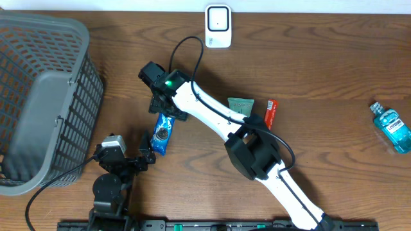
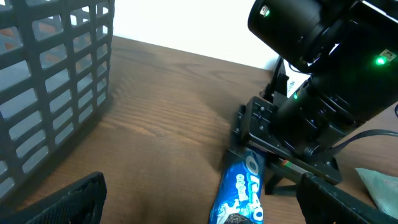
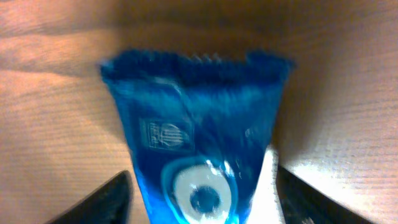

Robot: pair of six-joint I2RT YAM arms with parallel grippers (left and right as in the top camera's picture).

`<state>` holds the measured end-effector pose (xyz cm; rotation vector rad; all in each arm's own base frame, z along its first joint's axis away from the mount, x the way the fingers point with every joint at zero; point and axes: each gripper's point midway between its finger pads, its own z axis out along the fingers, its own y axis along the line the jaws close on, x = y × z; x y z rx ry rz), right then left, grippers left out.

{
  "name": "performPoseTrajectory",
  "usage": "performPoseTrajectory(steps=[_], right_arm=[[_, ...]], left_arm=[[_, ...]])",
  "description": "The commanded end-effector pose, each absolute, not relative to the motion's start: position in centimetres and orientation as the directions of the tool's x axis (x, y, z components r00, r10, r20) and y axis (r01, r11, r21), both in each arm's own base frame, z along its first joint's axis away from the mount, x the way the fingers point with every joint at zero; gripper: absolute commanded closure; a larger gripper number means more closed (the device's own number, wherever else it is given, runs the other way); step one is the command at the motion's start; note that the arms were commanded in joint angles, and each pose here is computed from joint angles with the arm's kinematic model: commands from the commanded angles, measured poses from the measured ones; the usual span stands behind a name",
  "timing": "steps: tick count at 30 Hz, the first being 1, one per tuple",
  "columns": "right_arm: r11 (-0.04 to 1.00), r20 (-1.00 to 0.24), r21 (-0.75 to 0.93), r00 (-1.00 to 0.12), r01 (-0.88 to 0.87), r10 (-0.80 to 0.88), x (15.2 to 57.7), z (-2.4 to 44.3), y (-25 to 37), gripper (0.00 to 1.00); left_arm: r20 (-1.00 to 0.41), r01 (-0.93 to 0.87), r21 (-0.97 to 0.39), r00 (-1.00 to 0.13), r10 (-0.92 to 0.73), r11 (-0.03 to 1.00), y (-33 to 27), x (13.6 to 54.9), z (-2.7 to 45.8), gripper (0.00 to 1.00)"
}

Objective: Scan the item barcode
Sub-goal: 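Move the right gripper left and grasp the blue Oreo pack, then lift the Oreo pack with the right gripper up to the scanner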

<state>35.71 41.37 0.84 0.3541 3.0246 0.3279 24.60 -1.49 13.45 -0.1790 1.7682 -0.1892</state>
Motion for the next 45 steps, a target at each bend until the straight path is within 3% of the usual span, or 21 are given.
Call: performPoseTrajectory(steps=[1,4,8,14,20,26,29,31,33,35,36,45], right_arm=[[0.961,0.005,0.126,-0.969,0.247,0.249,34.1,-2.3,40.0,0.52],[0.962,0.035,0.066,-0.964,0.266,0.264,33.5,-1.7,38.4,0.8],[0.953,0.119,0.004,-0.946,0.303,0.3,32.7,0.2,36.2,0.98],[0.92,0.39,-0.069,-0.838,0.386,0.381,29.2,4.8,33.7,0.98],[0.883,0.657,0.201,-0.727,0.423,0.199,29.1,8.3,36.1,0.98],[0.787,0.745,0.34,-0.658,0.515,0.109,31.0,10.9,36.3,0.98],[0.77,0.693,0.456,-0.721,0.448,0.009,32.2,11.2,35.6,0.99],[0.686,0.627,0.62,-0.766,0.381,-0.141,33.1,12.6,36.0,0.99],[0.517,0.524,0.791,-0.798,0.327,-0.298,33.8,15.3,36.7,0.99],[0.173,0.28,0.959,-0.855,0.226,-0.436,34.9,19.9,37.3,0.99],[0.108,0.22,0.976,-0.87,0.191,-0.441,35.2,20.6,37.1,0.99],[-0.092,-0.24,0.971,-0.881,-0.221,-0.407,38.7,20.6,36.7,0.99]], left_arm=[[-0.944,-0.037,-0.222,-0.243,-0.224,0.974,-1.3,24.5,11.6,0.02],[-0.944,-0.037,-0.222,-0.243,-0.224,0.974,-1.3,24.5,11.6,0.02],[-0.944,-0.037,-0.222,-0.243,-0.224,0.974,-1.3,24.5,11.6,0.02],[-0.944,-0.037,-0.222,-0.243,-0.224,0.974,-1.3,24.5,11.6,0.02],[-0.944,-0.037,-0.222,-0.243,-0.224,0.974,-1.3,24.5,11.6,0.02],[-0.944,-0.037,-0.222,-0.244,-0.224,0.974,-1.3,24.5,11.6,0.02],[-0.944,-0.037,-0.222,-0.243,-0.224,0.974,-1.3,24.5,11.6,0.02],[-0.944,-0.037,-0.222,-0.244,-0.224,0.974,-1.3,24.5,11.6,0.02],[-0.944,-0.037,-0.222,-0.243,-0.224,0.974,-1.3,24.5,11.6,0.02],[-0.944,-0.037,-0.222,-0.243,-0.224,0.974,-1.3,24.5,11.6,0.02],[-0.944,-0.037,-0.222,-0.243,-0.224,0.974,-1.3,24.5,11.6,0.02],[-0.944,-0.037,-0.222,-0.243,-0.224,0.974,-1.3,24.5,11.6,0.02]])
